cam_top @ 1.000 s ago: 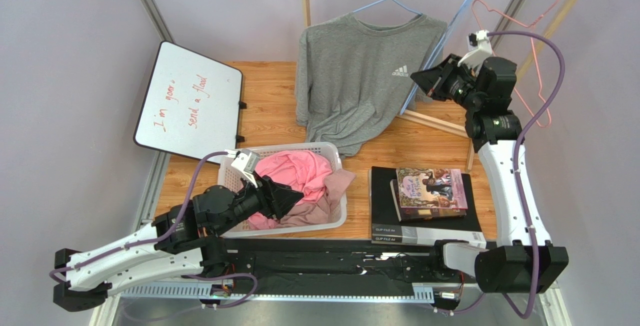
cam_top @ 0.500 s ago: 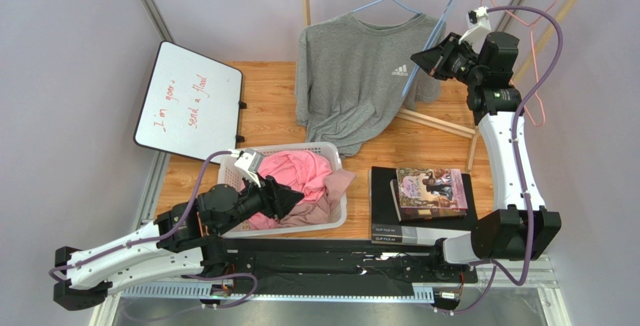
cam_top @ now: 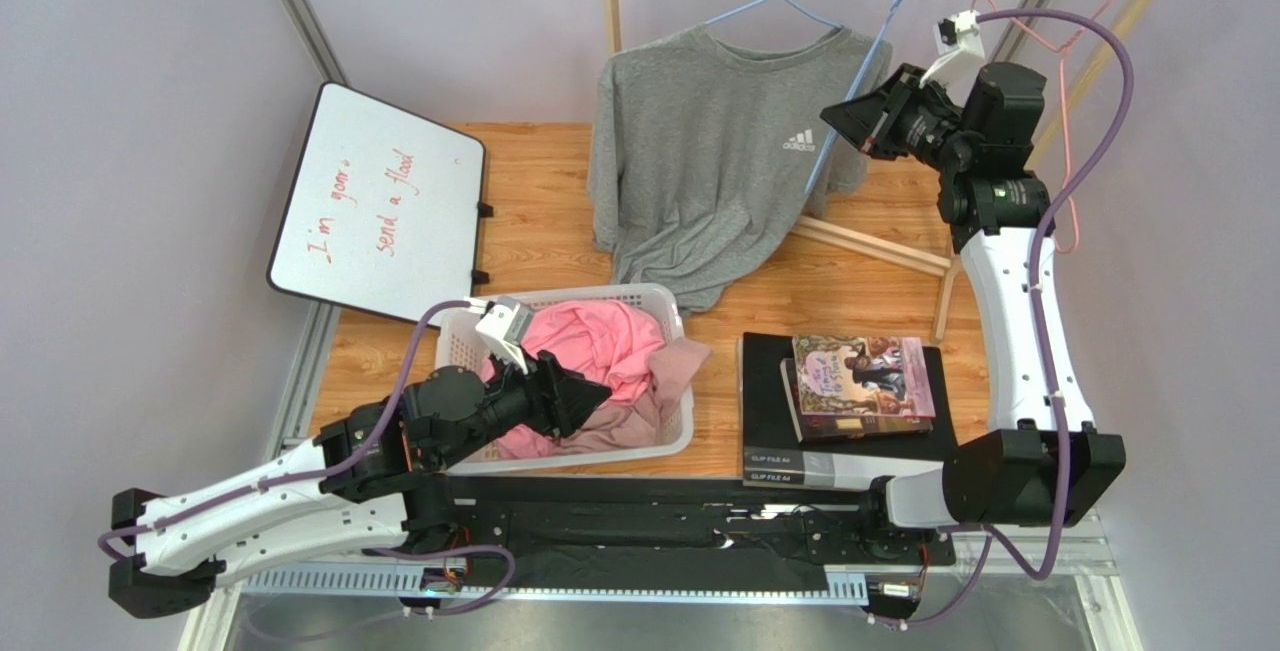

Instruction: Remove the t-shirt from the hanger

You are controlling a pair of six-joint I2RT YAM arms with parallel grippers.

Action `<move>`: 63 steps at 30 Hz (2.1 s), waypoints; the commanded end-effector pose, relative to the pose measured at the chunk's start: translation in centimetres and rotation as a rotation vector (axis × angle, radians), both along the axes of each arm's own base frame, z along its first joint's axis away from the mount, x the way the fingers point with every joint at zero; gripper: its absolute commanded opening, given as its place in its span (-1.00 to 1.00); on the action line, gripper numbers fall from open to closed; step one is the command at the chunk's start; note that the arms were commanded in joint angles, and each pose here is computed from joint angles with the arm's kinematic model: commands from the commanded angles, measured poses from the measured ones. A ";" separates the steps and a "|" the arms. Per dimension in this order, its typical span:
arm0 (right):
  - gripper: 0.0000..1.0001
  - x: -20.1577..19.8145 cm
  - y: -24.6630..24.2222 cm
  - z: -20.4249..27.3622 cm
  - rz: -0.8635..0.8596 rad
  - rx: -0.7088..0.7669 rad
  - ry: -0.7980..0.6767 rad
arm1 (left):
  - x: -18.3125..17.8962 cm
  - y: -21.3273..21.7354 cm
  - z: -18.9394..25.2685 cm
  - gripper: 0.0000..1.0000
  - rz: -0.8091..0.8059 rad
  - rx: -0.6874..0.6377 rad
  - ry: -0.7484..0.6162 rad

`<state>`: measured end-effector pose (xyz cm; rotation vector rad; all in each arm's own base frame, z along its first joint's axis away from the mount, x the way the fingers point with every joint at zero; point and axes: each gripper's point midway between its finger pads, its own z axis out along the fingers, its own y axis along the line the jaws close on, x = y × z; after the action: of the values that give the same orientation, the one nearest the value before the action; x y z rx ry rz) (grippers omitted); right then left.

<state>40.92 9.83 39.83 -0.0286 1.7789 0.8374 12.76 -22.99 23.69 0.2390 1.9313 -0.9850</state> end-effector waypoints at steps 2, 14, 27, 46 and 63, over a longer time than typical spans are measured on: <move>-1.00 -1.3 -0.6 3.7 -0.026 -0.037 -0.128 | -0.1 -0.4 1.8 0.22 -0.012 -0.041 -0.013; -1.00 1.4 -1.6 3.5 -0.062 0.015 -0.073 | -0.3 0.0 1.6 0.22 -0.013 -0.041 -0.005; -1.00 2.5 -3.2 2.4 -0.125 0.074 0.015 | -0.2 0.1 1.5 0.22 -0.007 -0.039 -0.006; -0.62 1.5 -3.4 -0.3 -0.161 0.137 0.130 | -0.5 0.1 1.2 0.22 -0.013 -0.050 0.006; 1.00 -8.4 -5.3 -0.8 -0.478 -0.387 0.156 | -0.6 -0.6 0.5 0.22 -0.032 -0.061 0.009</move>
<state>36.01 6.03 37.67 0.2510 1.9762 0.3853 12.31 -22.90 24.04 0.2262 1.9192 -1.0332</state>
